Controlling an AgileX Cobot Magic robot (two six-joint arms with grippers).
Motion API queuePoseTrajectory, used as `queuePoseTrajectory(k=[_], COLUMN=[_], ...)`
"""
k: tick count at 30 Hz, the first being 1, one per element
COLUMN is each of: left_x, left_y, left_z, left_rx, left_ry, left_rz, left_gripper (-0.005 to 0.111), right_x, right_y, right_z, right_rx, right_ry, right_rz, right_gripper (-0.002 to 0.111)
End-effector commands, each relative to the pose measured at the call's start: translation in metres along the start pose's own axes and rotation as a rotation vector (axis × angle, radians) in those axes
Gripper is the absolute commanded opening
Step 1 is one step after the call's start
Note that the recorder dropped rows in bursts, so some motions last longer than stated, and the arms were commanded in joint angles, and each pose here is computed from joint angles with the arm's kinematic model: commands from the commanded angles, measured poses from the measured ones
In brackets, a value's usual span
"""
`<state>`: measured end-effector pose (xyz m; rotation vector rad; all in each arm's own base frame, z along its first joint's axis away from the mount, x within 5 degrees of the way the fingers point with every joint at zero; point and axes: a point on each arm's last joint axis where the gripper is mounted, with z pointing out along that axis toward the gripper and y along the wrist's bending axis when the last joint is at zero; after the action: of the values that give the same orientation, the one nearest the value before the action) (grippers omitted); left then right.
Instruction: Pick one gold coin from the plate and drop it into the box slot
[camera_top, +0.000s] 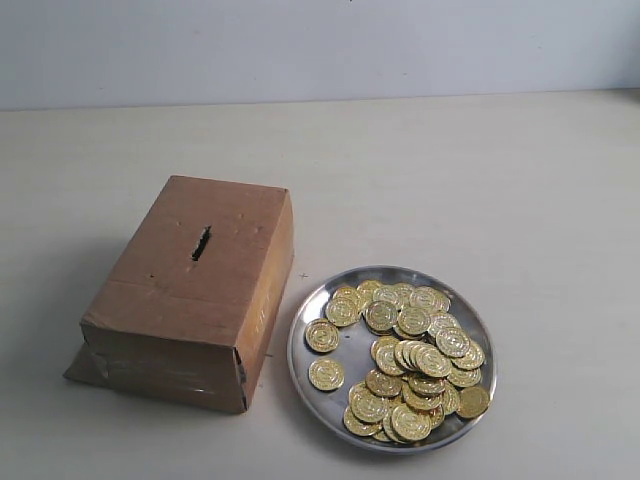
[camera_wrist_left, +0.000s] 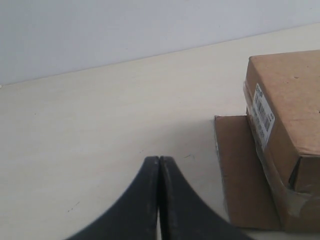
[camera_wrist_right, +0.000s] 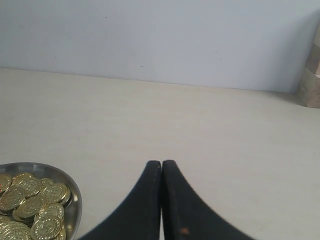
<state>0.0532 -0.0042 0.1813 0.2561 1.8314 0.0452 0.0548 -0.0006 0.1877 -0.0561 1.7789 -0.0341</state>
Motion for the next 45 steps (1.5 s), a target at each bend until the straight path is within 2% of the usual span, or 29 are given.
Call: queuePoseTrajectory(k=[1, 38, 40, 45], left_x=[-0.0001, 0.0001, 0.0001, -0.0006], left_y=[0.0000, -0.0001, -0.0004, -0.0041], left_z=[0.0000, 0.0000, 0.0000, -0.0001], left_rx=[-0.003, -0.002, 0.002, 0.044], left_ry=[-0.012, -0.009, -0.010, -0.015], left_rz=[-0.002, -0.006, -0.016, -0.125], left_gripper=[0.000, 0.000, 0.000, 0.000], right_x=[0.0001, 0.0001, 0.0001, 0.0002], right_y=[-0.0001, 0.0000, 0.0000, 0.0000], right_z=[-0.0001, -0.0001, -0.0001, -0.0001], right_rx=[0.003, 0.002, 0.002, 0.003], right_ry=[-0.014, -0.014, -0.014, -0.013], right_rz=[0.006, 0.007, 0.007, 0.007], right_gripper=[0.000, 0.000, 0.000, 0.000])
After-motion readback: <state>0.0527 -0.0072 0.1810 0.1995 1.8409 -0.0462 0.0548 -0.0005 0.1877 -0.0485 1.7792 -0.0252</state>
